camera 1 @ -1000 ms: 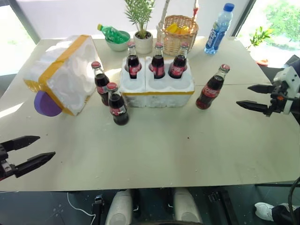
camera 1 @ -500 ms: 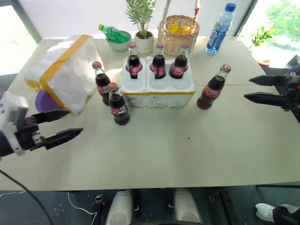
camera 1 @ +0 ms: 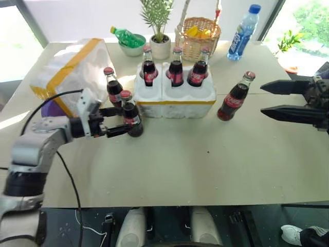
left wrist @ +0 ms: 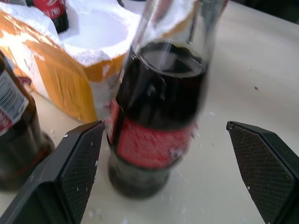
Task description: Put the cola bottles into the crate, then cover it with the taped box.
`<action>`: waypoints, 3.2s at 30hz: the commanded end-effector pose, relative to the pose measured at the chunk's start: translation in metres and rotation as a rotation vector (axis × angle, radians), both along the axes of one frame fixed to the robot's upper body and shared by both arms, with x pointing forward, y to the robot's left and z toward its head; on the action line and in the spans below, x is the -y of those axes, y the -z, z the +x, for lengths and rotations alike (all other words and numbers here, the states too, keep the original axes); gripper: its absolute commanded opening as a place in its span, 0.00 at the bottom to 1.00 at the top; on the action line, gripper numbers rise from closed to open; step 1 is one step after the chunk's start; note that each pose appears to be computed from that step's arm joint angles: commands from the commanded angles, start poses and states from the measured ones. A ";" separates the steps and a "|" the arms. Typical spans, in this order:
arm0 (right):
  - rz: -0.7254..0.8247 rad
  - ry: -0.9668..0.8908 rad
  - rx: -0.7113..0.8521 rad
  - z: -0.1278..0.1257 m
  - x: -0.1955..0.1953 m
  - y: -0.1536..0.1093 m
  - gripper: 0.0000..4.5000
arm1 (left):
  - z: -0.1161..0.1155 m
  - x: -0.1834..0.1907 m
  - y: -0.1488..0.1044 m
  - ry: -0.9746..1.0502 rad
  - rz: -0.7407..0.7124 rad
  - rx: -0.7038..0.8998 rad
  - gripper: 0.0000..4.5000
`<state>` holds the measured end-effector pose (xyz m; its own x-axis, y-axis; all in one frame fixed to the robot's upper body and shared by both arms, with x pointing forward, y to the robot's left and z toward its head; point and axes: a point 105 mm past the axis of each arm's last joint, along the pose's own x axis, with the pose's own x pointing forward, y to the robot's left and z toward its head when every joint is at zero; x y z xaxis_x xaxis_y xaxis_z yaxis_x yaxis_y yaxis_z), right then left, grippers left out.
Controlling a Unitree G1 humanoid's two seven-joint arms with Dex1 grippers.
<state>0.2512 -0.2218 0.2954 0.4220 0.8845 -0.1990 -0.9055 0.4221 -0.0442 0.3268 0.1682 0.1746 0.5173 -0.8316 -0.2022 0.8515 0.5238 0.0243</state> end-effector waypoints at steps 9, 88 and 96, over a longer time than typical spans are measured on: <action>0.089 0.071 0.054 0.006 -0.002 -0.007 1.00 | 0.008 0.022 0.005 0.067 -0.030 0.021 0.68; 0.142 0.091 0.039 0.027 -0.039 0.026 1.00 | 0.079 -0.023 -0.023 -0.396 -0.034 0.116 0.98; 0.160 0.081 0.037 0.028 -0.044 0.027 1.00 | 0.098 -0.008 -0.021 -0.373 -0.034 0.116 0.77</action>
